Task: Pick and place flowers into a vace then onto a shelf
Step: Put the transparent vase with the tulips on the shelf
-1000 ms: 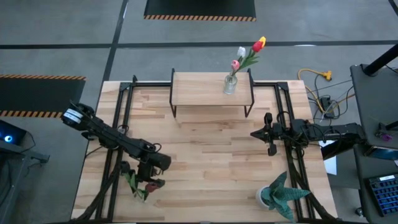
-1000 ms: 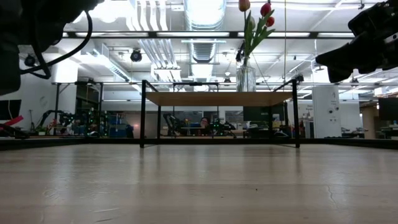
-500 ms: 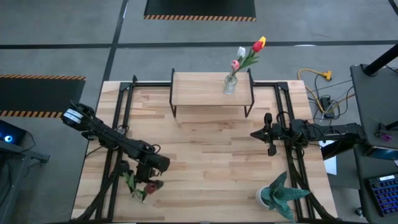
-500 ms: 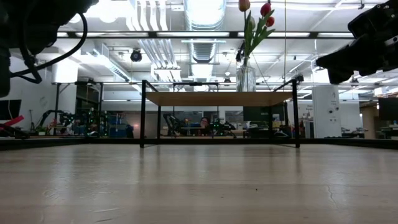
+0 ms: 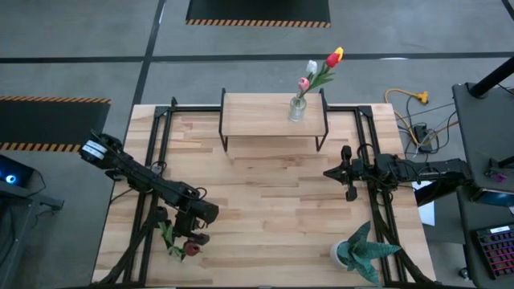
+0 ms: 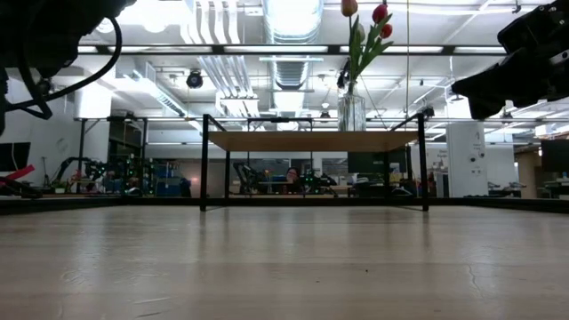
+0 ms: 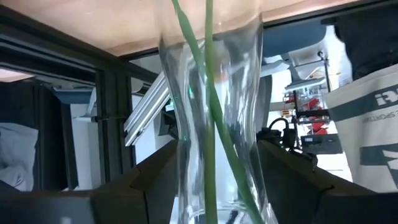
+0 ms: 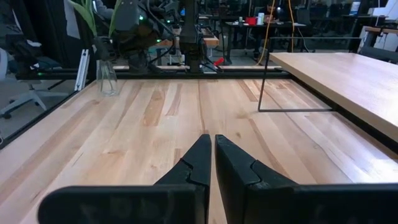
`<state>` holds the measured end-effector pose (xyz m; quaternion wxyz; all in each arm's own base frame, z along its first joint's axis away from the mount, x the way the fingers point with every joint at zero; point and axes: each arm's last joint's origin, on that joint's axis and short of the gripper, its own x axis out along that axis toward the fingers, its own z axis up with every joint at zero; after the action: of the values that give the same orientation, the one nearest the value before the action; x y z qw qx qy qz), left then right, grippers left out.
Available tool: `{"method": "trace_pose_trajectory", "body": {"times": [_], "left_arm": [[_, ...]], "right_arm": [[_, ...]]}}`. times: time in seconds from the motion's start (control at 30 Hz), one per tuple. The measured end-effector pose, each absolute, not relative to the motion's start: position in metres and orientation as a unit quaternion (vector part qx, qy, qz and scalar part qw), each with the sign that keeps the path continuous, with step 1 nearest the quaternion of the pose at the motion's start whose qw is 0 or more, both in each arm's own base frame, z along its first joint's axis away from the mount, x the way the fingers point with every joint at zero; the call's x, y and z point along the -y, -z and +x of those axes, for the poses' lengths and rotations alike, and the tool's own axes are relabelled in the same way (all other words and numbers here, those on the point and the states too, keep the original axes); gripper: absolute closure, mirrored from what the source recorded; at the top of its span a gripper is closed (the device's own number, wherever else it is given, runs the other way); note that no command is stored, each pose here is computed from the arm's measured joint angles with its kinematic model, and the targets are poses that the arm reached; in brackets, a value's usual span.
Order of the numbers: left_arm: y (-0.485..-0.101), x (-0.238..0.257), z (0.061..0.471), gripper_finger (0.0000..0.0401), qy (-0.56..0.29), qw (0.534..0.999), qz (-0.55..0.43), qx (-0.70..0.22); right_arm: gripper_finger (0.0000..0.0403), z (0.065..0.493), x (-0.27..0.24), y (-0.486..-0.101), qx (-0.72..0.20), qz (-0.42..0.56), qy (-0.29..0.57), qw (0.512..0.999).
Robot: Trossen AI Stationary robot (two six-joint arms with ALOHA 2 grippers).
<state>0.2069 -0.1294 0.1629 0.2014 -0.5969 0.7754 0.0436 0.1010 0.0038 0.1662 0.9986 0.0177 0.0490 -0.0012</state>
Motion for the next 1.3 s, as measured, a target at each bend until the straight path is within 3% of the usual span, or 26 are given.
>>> {"method": "trace_pose_trajectory", "body": {"times": [0.4,0.67,1.3], "left_arm": [[-0.163,0.132,0.204,0.0226,-0.048,0.186,-0.591,-0.783],[-0.171,0.133,0.205,0.0228,-0.009,0.132,-0.573,-0.809],[-0.200,0.134,0.231,0.0229,-0.053,0.155,-0.631,-0.758]], "right_arm": [[0.0390,0.101,-0.004,-0.166,-0.049,0.018,0.001,0.999],[0.0390,0.101,-0.004,-0.166,-0.049,0.018,0.001,0.999],[0.0390,0.101,-0.004,-0.167,-0.043,0.025,0.003,0.999]]}}
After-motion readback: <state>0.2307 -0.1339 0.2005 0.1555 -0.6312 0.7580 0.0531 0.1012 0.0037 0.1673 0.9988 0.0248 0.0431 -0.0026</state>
